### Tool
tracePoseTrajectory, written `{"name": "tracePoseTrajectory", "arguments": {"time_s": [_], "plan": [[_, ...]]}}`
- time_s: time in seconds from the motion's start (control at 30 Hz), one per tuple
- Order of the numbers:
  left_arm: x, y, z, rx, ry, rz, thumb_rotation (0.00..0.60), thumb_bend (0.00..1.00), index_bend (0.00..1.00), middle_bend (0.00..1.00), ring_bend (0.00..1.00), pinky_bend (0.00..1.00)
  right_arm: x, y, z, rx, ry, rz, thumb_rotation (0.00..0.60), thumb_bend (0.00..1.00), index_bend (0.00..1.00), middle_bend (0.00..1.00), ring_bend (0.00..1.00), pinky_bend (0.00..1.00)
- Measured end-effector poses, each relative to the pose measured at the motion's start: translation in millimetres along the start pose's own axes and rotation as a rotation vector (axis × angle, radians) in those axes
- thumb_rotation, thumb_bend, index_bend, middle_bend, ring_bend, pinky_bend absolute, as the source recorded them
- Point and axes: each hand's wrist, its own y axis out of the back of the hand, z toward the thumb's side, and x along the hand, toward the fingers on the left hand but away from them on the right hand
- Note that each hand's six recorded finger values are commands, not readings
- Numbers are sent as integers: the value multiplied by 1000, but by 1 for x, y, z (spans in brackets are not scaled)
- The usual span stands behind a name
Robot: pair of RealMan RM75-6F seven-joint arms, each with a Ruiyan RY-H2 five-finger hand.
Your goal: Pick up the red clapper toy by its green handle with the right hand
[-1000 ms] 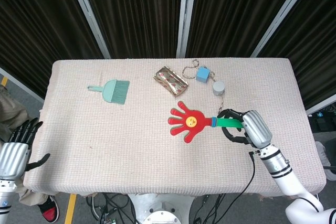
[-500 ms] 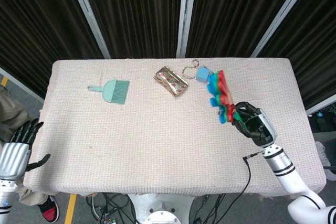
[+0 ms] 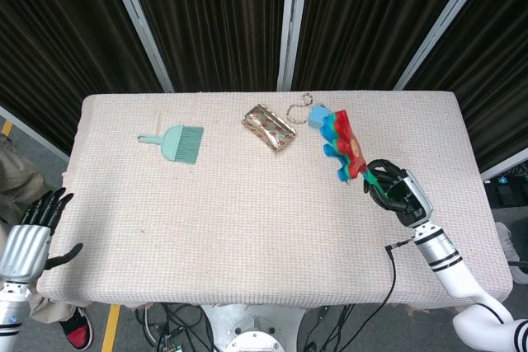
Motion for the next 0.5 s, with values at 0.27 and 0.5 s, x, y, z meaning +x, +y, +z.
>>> {"name": "tracePoseTrajectory", "arguments": {"time_s": [0.27, 0.5], "plan": [[0, 1, -1, -2, 2, 2, 600, 189, 80, 33, 0, 134, -2, 2, 0, 859, -65, -69, 600, 957, 866, 777, 926, 1000], [2, 3, -1, 2, 2, 8, 600, 189, 80, 33, 0, 134, -3, 0, 5, 1391, -113, -94, 600, 930, 846, 752, 926, 1000]]}}
